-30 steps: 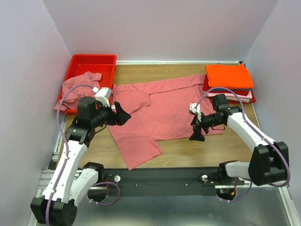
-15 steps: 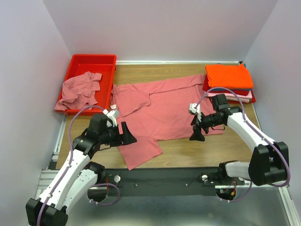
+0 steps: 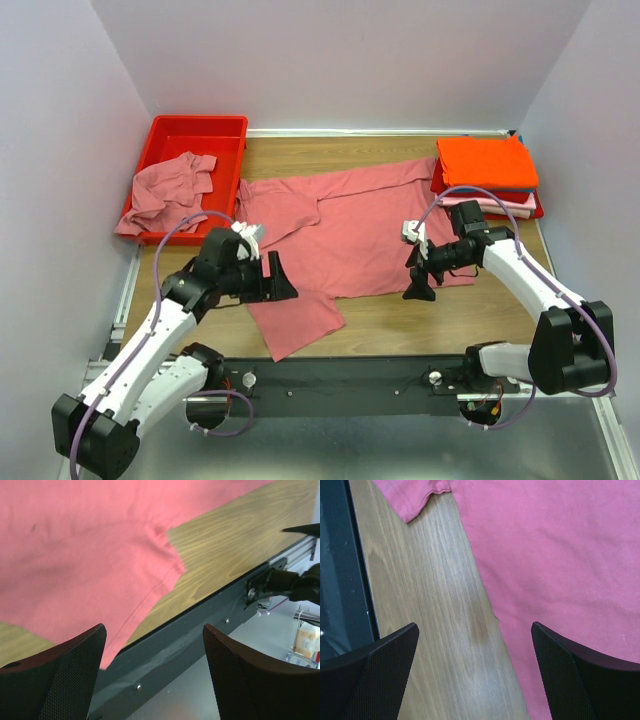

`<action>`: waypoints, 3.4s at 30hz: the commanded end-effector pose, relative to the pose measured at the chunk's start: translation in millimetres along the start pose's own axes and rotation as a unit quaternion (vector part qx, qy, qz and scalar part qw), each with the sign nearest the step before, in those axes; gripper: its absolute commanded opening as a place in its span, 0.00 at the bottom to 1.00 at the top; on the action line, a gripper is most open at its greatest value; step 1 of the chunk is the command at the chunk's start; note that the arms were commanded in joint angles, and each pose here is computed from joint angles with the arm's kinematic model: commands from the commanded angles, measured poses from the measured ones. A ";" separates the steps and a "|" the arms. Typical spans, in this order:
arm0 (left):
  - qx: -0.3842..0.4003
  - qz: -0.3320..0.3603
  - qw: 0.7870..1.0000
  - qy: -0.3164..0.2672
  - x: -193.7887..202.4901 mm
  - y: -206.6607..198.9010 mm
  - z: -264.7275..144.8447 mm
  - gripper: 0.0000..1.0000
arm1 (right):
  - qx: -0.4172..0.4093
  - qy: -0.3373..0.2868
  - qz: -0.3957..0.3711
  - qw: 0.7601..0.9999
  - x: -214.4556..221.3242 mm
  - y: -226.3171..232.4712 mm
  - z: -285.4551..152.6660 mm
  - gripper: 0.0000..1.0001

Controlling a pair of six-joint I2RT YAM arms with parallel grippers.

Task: Fold and stack the t-shirts
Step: Fold the tshirt

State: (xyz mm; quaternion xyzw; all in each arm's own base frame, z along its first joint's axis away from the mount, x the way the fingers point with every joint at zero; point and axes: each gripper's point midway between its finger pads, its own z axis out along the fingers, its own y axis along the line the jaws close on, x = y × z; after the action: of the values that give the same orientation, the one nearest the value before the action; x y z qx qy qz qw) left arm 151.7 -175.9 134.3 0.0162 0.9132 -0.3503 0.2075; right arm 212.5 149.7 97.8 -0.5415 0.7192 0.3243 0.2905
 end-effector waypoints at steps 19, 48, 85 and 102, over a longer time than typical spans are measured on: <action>0.091 0.329 0.925 -0.167 -115.5 -113.4 -64.4 0.89 | 0.006 -0.003 -0.012 1.000 1.3 -0.9 -1.7 1.00; -0.012 0.600 0.764 -0.237 -133.7 -87.2 -88.1 0.96 | -0.001 -0.012 -0.012 1.000 -2.6 1.5 -1.1 1.00; 0.059 0.784 0.615 -0.051 -28.4 -67.9 -31.5 0.59 | -0.026 -0.021 0.005 0.999 -7.0 6.1 1.6 1.00; -0.020 0.305 0.941 -0.148 -94.7 -138.1 -67.2 0.64 | -0.026 -0.019 0.005 0.999 -6.6 6.8 1.0 1.00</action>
State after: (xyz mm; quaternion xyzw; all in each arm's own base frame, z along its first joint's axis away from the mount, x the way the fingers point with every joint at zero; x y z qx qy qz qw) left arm 202.7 -228.9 335.3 0.3304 0.7680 -0.2203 0.5024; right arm 205.5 154.9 96.2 -0.5366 0.7138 0.3527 0.2797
